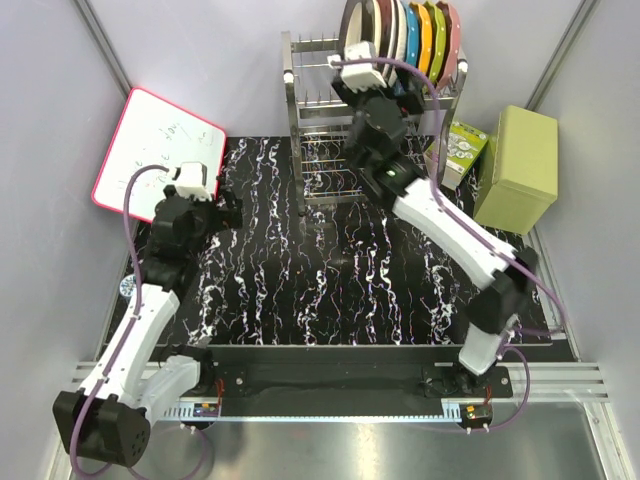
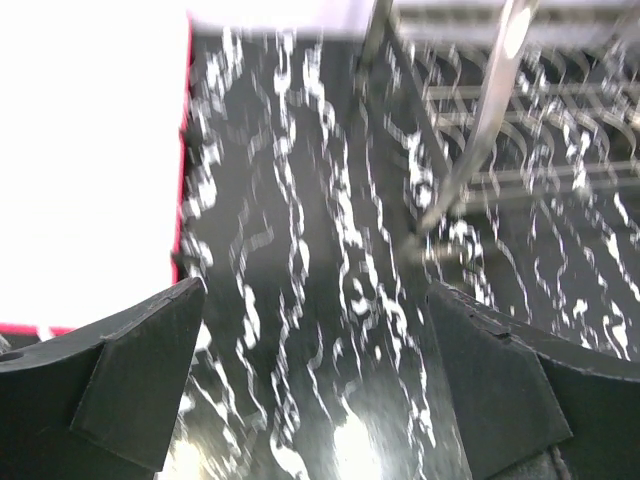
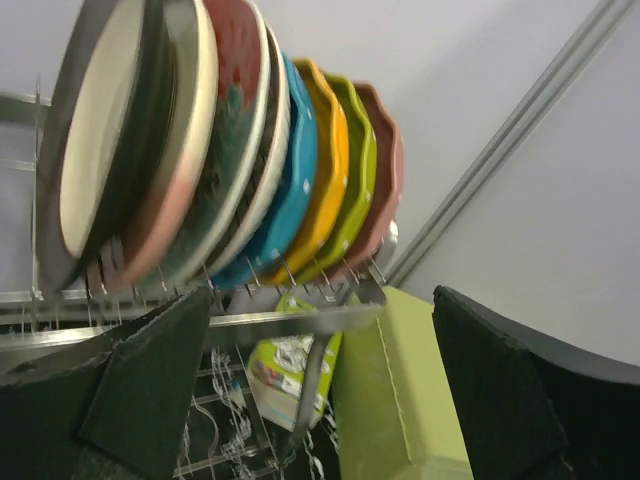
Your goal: Load the plates into the dish rack
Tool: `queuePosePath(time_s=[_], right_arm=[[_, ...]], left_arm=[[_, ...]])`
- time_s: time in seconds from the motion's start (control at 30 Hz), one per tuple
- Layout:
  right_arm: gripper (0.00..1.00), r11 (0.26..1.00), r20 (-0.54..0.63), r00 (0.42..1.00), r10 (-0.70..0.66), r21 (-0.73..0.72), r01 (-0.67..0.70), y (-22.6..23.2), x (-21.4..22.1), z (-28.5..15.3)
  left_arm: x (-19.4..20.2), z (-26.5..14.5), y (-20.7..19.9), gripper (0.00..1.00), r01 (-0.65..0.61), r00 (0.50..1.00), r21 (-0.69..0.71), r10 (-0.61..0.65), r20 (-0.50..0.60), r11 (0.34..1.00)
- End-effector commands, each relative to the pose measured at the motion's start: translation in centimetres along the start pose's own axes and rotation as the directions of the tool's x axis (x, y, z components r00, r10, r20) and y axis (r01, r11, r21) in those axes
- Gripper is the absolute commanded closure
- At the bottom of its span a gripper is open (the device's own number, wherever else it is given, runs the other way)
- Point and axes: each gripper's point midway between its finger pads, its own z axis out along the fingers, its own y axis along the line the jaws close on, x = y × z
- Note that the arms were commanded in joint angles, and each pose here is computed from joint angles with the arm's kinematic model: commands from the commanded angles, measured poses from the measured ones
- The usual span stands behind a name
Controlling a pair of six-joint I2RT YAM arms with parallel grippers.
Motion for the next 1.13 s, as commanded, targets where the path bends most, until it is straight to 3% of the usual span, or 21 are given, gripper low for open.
queuePosePath(time_s=[0.0, 0.1, 0.13, 0.2, 0.23, 0.27, 0.33, 0.43, 0.5, 0.53, 0.67, 0.73, 0.93, 1.1], right_arm=[[0.00, 0.982, -0.084, 0.990, 0.117, -0.136, -0.128, -4.2, 1.6, -3.1], [0.00, 0.902, -0.199, 0.967, 0.162, -0.368, -0.227, -3.3, 4.9, -5.8], [0.00, 0.865, -0.267, 0.957, 0.113, -0.447, -0.227, -2.2, 7.9, -7.3], [0.00, 0.760, -0.321, 0.923, 0.212, -0.539, -0.362, -3.4, 8.8, -9.0], [0.00, 0.748, -0.380, 0.909, 0.170, -0.551, -0.370, -2.7, 12.3, -10.1], [0.00, 0.741, -0.396, 0.899, 0.186, -0.545, -0.393, -3.7, 13.3, -10.9], [0.00, 0.792, -0.492, 0.860, 0.137, -0.467, -0.394, -4.7, 19.4, -11.4], [0.00, 0.807, -0.579, 0.805, 0.130, -0.410, -0.425, -6.8, 24.9, -12.3], [0.00, 0.798, -0.618, 0.776, 0.125, -0.402, -0.449, -7.1, 26.3, -13.0], [0.00, 0.805, -0.664, 0.735, 0.133, -0.360, -0.471, -7.6, 27.3, -13.5], [0.00, 0.814, -0.755, 0.644, 0.121, -0.296, -0.499, -7.7, 28.1, -14.1], [0.00, 0.829, -0.768, 0.627, 0.131, -0.263, -0.495, -8.6, 27.5, -14.0], [0.00, 0.864, -0.718, 0.675, 0.170, -0.220, -0.452, -11.3, 26.0, -13.5], [0.01, 0.894, -0.731, 0.666, 0.148, -0.190, -0.407, -12.3, 26.5, -13.6]], left_arm=[[-6.7, -0.2, -1.0, 0.01, -0.107, 0.984, 0.032, 0.101, 0.148, 0.994], [-8.0, 0.2, -0.5, 0.01, -0.076, 0.986, -0.012, 0.077, 0.151, 0.997], [-7.8, 0.8, -0.3, 0.01, -0.061, 0.989, -0.026, 0.064, 0.133, 0.998], [-8.6, 1.2, 0.0, 0.01, -0.057, 0.990, -0.052, 0.063, 0.124, 0.997], [-8.3, 1.8, 0.2, 0.01, -0.053, 0.992, -0.064, 0.060, 0.107, 0.997], [-8.9, 2.0, 0.4, 0.01, -0.050, 0.992, -0.076, 0.058, 0.113, 0.996], [-8.5, 2.8, 1.0, 0.01, -0.043, 0.994, -0.111, 0.053, 0.092, 0.993], [-8.1, 3.6, 1.1, 0.01, -0.054, 0.997, -0.119, 0.061, 0.057, 0.991], [-7.6, 3.9, 1.2, 0.01, -0.083, 0.996, -0.115, 0.086, 0.020, 0.990], [-7.0, 4.0, 1.2, 0.01, -0.102, 0.995, -0.108, 0.102, -0.005, 0.989], [-6.3, 3.4, 2.2, 0.01, -0.115, 0.993, -0.160, 0.112, -0.029, 0.980], [-6.3, 2.9, 2.4, 0.01, -0.136, 0.991, -0.162, 0.133, -0.033, 0.977], [-5.7, 3.1, 3.0, 0.01, -0.209, 0.978, -0.170, 0.203, -0.051, 0.963], [-5.8, 3.4, 2.2, 0.01, -0.200, 0.980, -0.129, 0.196, -0.045, 0.971]])
